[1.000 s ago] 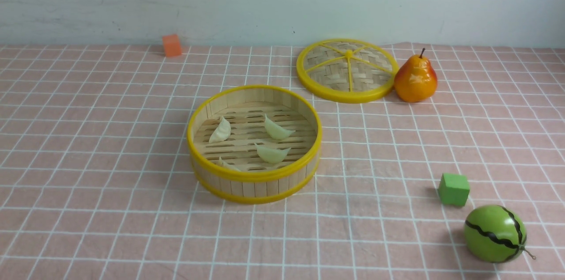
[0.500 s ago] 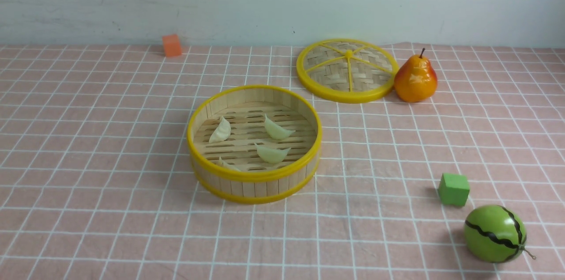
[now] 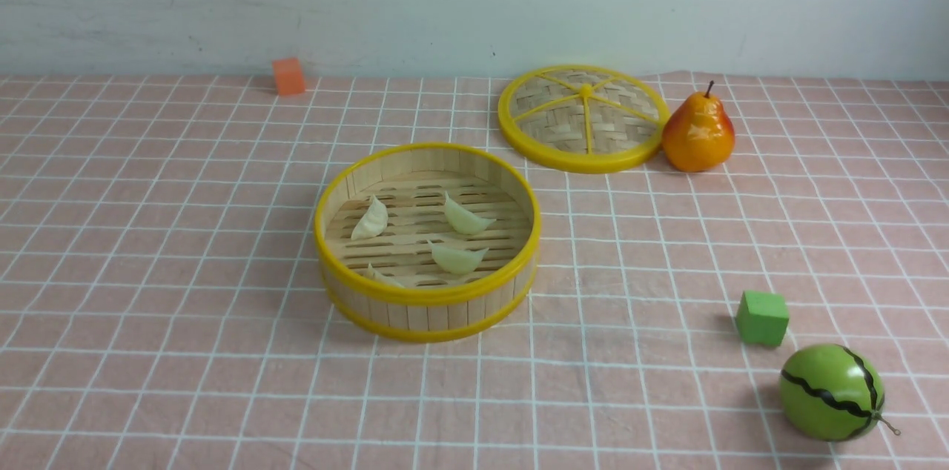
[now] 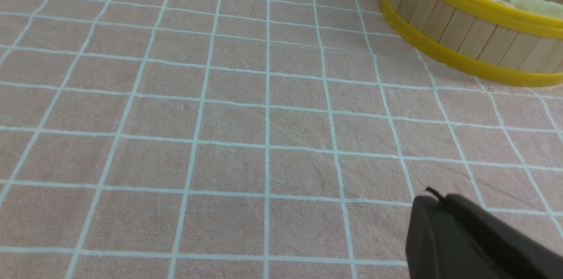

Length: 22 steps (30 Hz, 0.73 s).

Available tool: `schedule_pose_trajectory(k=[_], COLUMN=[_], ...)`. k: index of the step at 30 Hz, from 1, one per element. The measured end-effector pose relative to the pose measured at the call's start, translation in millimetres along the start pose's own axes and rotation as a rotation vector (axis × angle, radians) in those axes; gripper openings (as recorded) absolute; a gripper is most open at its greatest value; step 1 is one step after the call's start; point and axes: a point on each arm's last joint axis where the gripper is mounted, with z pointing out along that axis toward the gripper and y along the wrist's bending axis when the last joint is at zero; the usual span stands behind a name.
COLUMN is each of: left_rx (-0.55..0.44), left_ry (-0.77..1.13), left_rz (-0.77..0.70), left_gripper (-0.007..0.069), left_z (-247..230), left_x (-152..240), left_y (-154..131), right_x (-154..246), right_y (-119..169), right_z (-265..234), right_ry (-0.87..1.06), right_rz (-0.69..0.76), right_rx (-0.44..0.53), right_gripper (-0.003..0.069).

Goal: Put the dumplings into the steamer on the table with the pink tablecloth.

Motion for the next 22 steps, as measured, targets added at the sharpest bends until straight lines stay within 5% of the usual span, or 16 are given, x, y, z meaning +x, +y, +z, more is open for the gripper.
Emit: schedule_pose_trajectory(k=[22], left_rx=[0.000], left_ry=[0.001], left_rz=[0.000], left_gripper=[-0.0003], left_z=[0.0], left_x=[0.1], left_y=[0.0], right_x=[0.0], right_y=[0.0], right_z=[0.0], right_ry=[0.000], right_rz=[0.000], right_rx=[0.000], right_gripper=[0.0101])
